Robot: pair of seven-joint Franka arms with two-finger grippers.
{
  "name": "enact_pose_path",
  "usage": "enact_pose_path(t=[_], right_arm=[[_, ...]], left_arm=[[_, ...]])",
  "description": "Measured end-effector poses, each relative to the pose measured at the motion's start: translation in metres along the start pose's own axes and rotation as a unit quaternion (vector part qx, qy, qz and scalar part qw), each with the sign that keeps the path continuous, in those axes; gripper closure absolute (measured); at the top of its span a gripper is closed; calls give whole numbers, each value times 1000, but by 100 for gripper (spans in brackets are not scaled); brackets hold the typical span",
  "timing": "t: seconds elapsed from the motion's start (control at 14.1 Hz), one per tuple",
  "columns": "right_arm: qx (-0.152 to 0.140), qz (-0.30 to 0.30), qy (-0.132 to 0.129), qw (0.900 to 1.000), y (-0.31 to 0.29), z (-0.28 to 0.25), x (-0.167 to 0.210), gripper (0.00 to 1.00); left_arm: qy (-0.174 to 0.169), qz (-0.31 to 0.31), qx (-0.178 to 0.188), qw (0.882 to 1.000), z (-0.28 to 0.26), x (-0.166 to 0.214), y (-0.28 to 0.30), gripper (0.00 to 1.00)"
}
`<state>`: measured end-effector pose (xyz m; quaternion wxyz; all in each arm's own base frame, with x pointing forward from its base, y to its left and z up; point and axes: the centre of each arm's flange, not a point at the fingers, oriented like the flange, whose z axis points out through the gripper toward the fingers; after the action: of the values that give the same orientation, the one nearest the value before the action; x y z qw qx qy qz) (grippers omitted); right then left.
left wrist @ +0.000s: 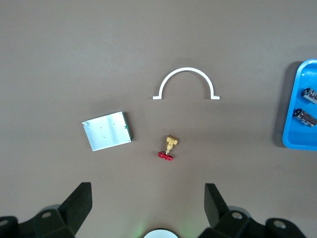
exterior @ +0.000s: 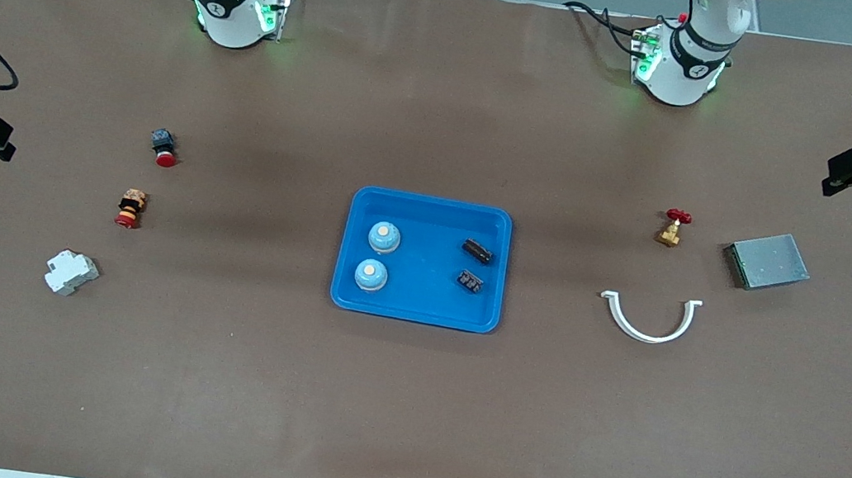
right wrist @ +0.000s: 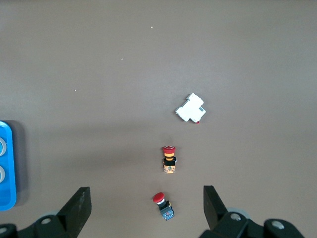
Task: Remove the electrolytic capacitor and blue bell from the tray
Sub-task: 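Reach the left gripper to the capacitors while the right gripper reaches the bells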
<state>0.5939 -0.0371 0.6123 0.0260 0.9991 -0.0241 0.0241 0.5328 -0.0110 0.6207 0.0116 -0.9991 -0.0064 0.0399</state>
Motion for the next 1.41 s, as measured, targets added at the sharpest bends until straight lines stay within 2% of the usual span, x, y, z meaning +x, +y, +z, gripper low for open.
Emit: enact_pose_path(t=[0.28, 0.78, 1.06, 1.27, 1.41], right_arm=[[0, 0, 0, 1000, 0, 0, 0, 0], [0, 0, -1, 1000, 0, 0, 0, 0], [0, 0, -9, 1000, -1, 5, 0, 0], [2, -6, -26, 1000, -8, 17, -1, 0], [15, -6, -41, 999, -29, 32, -1, 0]], left_arm=[[-42, 4, -22, 999, 54, 35, 3, 0], [-42, 8, -31, 999, 130, 82, 27, 0], [-48, -41, -28, 998, 171, 94, 86, 0], [-49, -113, -23, 992, 208, 98, 149, 0], [-47, -153, -21, 987, 238, 98, 194, 0]])
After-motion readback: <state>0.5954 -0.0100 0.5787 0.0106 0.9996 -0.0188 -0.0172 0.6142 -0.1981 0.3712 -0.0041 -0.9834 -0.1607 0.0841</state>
